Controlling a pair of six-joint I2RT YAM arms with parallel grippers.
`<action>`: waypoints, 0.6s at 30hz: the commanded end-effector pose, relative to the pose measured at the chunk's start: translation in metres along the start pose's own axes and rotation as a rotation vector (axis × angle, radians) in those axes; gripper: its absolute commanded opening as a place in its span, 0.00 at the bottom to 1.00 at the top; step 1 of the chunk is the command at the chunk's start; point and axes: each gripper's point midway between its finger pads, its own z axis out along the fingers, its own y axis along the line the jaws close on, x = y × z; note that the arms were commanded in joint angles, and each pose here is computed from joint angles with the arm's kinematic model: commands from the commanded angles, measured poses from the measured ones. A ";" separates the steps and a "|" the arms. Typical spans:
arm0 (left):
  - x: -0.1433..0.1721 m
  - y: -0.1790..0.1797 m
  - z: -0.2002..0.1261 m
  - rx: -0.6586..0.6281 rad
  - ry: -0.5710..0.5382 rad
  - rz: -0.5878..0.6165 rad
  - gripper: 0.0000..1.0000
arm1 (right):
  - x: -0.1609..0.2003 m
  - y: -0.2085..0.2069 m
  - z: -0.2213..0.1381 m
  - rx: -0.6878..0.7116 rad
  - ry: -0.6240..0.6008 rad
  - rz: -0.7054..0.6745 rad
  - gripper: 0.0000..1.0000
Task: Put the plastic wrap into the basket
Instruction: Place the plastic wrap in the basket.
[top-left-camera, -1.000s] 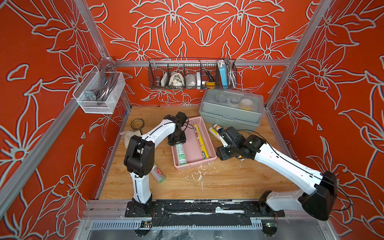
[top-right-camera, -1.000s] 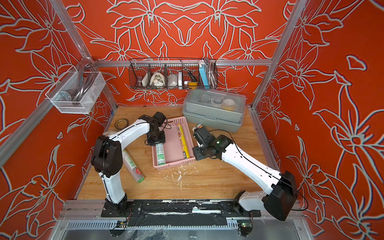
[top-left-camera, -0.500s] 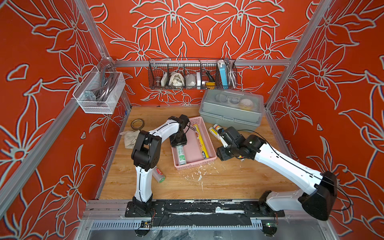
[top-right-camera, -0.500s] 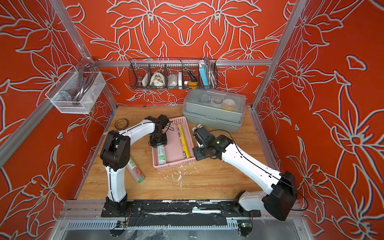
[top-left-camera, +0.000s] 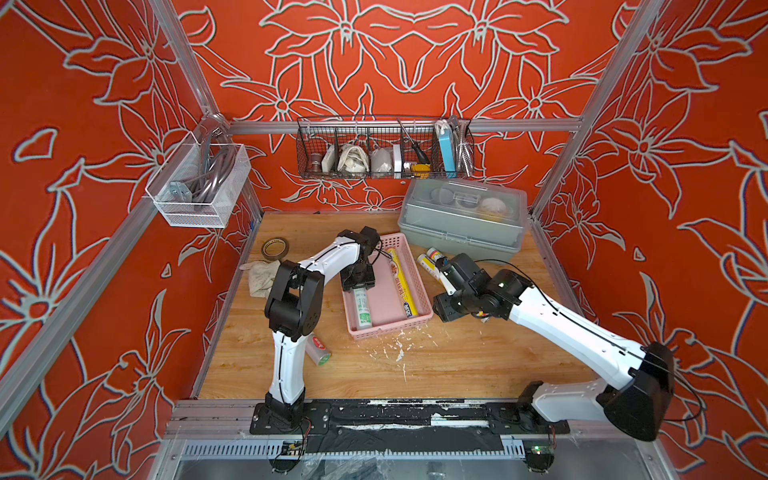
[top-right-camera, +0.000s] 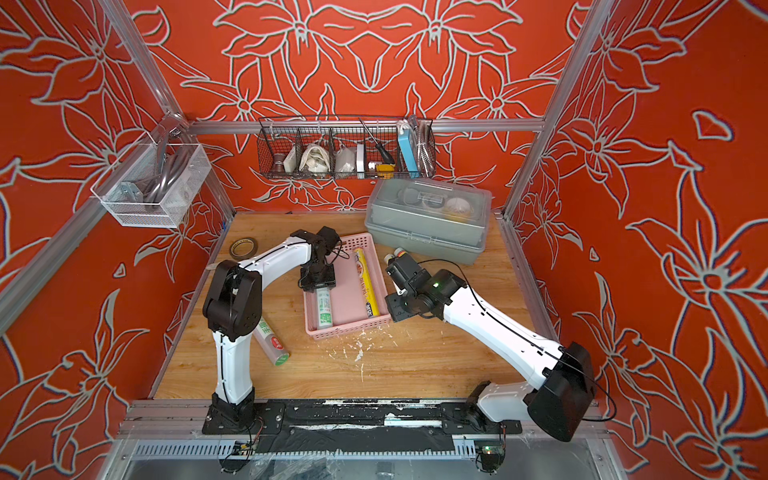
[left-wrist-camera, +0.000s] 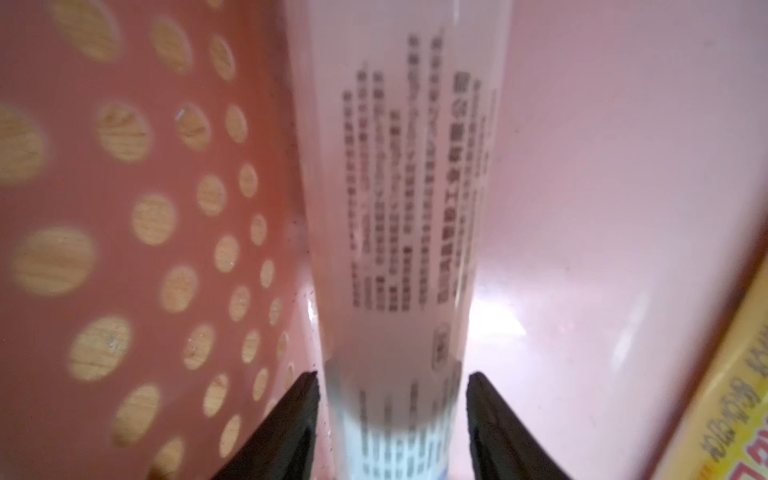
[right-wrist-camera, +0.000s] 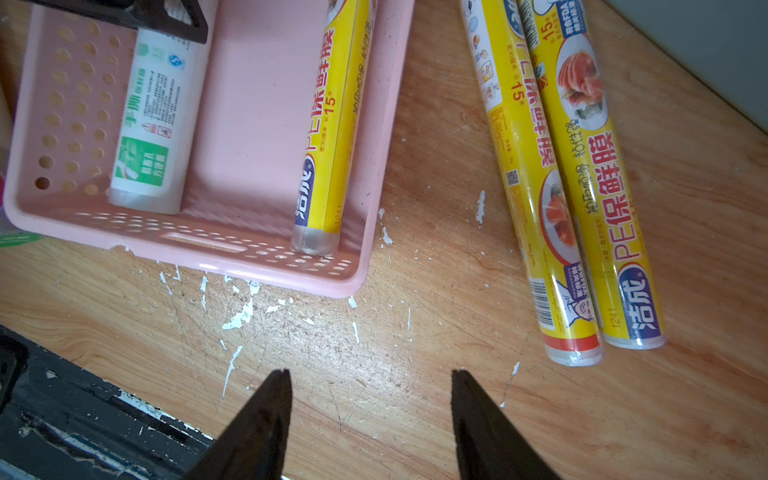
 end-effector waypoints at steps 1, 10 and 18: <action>0.003 0.001 -0.004 -0.018 0.008 0.024 0.63 | 0.003 -0.010 -0.006 0.029 -0.006 0.011 0.62; -0.003 0.005 -0.046 0.009 -0.070 0.013 0.63 | 0.001 -0.010 -0.009 0.025 -0.024 0.015 0.62; -0.007 0.006 -0.098 0.068 -0.154 0.017 0.64 | 0.003 -0.015 -0.007 0.046 -0.012 -0.011 0.62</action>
